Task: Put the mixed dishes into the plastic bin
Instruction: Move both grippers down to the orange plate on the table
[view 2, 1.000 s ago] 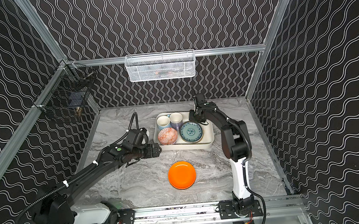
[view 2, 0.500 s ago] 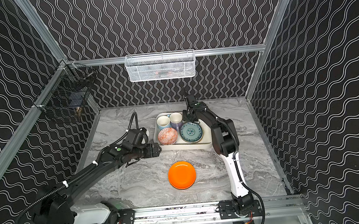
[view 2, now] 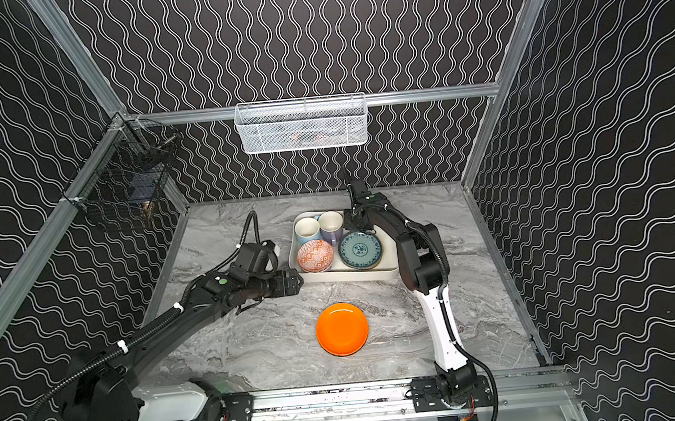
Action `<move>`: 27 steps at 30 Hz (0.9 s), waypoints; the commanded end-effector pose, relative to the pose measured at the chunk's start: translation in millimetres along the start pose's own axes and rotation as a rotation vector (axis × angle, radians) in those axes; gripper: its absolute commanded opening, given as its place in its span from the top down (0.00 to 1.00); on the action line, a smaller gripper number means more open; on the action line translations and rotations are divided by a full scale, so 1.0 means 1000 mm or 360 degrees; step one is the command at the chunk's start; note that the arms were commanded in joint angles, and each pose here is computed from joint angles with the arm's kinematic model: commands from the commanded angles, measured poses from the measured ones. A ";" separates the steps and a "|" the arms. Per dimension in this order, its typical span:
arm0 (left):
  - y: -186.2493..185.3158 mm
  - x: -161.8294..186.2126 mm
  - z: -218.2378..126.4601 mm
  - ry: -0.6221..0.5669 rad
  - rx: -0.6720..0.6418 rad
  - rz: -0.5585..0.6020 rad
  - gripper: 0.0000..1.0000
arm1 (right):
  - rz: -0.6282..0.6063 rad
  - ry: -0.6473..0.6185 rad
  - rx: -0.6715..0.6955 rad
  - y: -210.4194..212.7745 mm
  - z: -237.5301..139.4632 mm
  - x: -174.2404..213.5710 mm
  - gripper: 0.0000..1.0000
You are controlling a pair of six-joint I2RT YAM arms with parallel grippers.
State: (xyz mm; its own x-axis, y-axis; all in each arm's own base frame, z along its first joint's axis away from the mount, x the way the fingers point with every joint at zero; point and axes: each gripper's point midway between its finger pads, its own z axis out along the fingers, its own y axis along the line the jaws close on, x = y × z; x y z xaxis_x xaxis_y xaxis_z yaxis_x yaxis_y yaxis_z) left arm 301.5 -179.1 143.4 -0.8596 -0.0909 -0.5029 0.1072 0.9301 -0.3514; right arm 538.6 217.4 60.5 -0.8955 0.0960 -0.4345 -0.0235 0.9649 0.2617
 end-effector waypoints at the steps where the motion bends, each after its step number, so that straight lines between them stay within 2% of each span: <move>1: 0.002 -0.003 -0.002 -0.0024 -0.0015 0.0025 0.01 | -0.0023 -0.0051 0.0004 0.002 -0.020 -0.008 0.79; 4: 0.001 -0.003 -0.003 -0.0026 -0.0009 0.0025 0.01 | -0.0036 -0.0111 -0.0018 0.008 -0.049 -0.018 0.77; 7: 0.002 -0.003 -0.004 -0.0029 -0.0015 0.0030 0.01 | -0.0051 -0.0236 -0.0076 0.019 -0.098 -0.027 0.72; 9: 0.003 -0.002 -0.006 -0.0037 -0.0015 0.0030 0.01 | -0.0061 -0.0304 -0.0111 0.023 -0.130 -0.023 0.66; 11: 0.004 0.000 -0.008 -0.0043 -0.0010 0.0021 0.01 | -0.0057 -0.0340 -0.0148 0.023 -0.159 -0.012 0.64; 13: 0.004 0.009 -0.008 -0.0026 0.0026 -0.0004 0.02 | -0.0042 -0.0316 -0.0201 0.021 -0.178 0.012 0.64; 16: 0.003 0.029 -0.003 0.0016 0.0086 -0.0053 0.05 | -0.0014 -0.0219 -0.0275 0.016 -0.188 0.063 0.64; 22: -0.009 0.079 0.009 0.0106 0.0049 0.0031 0.18 | 0.0019 -0.0010 -0.0333 0.006 -0.177 0.183 0.66; 27: -0.022 0.109 0.018 0.0158 0.0037 0.0081 0.25 | 0.0082 0.0090 -0.0388 -0.006 -0.170 0.244 0.68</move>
State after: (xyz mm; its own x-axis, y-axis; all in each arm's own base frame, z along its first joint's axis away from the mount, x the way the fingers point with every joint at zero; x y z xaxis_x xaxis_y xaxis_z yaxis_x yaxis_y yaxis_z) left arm 211.3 -211.7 83.0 -0.9075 0.0434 -0.4178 0.2022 0.9170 -0.3440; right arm 249.1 184.1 97.1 -0.9293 0.0655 -0.3633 -0.0961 0.9073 0.4094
